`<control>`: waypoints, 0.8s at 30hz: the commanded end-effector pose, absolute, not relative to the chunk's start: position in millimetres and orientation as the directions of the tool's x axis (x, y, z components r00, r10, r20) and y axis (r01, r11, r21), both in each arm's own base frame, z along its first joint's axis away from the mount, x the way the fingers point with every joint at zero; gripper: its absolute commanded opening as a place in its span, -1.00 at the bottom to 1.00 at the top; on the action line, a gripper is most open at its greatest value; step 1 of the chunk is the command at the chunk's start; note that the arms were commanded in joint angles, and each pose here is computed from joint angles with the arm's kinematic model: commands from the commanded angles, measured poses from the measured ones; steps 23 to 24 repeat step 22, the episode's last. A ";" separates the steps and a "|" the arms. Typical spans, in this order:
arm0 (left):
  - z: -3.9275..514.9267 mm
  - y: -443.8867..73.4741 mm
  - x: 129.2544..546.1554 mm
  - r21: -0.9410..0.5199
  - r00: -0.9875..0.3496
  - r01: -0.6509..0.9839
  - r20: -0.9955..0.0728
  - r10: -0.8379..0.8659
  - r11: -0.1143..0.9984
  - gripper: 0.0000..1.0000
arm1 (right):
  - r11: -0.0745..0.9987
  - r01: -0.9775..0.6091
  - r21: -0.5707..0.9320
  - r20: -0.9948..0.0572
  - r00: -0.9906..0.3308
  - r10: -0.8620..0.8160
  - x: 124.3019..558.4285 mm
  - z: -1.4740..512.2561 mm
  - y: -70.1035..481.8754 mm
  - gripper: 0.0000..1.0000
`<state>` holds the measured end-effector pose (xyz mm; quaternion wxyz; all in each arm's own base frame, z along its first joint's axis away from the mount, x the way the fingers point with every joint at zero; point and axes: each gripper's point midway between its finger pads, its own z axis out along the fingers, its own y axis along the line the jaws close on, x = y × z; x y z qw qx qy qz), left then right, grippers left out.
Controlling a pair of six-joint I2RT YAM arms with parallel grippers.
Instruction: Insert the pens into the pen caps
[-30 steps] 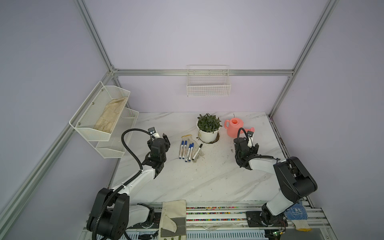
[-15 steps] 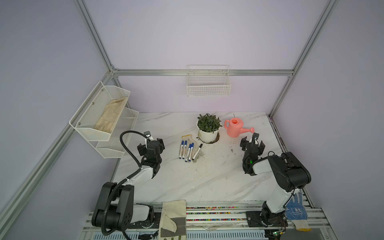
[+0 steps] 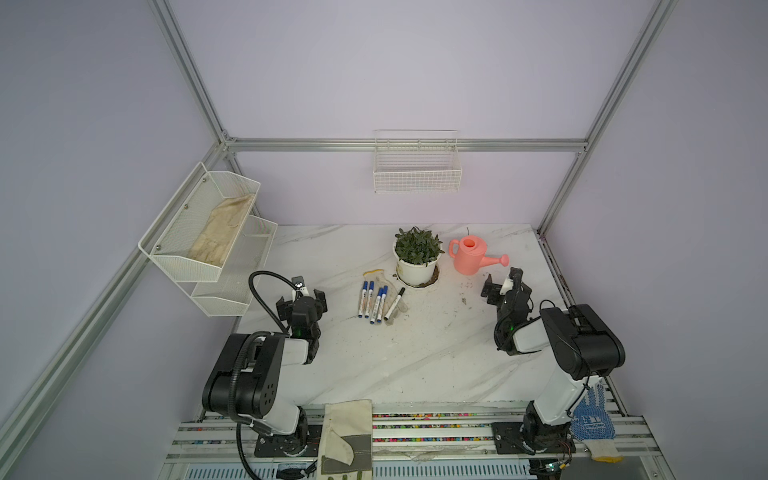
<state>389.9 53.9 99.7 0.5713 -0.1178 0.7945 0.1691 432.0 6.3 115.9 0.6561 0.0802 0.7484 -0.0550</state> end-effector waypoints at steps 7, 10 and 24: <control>114.0 50.7 396.4 0.071 -0.237 -0.319 -0.971 -0.007 0.945 0.99 | 0.987 0.157 0.033 -0.998 -0.044 0.040 431.1 135.3 14.7 0.95; 114.2 50.6 396.6 0.071 -0.237 -0.319 -0.972 -0.007 0.945 0.99 | 0.985 0.170 0.011 -1.000 -0.027 0.016 428.6 138.5 12.0 0.95; 114.1 51.5 396.0 0.071 -0.237 -0.320 -0.971 -0.007 0.945 0.99 | 0.991 0.128 0.038 -0.997 -0.056 0.045 438.4 133.8 6.6 0.95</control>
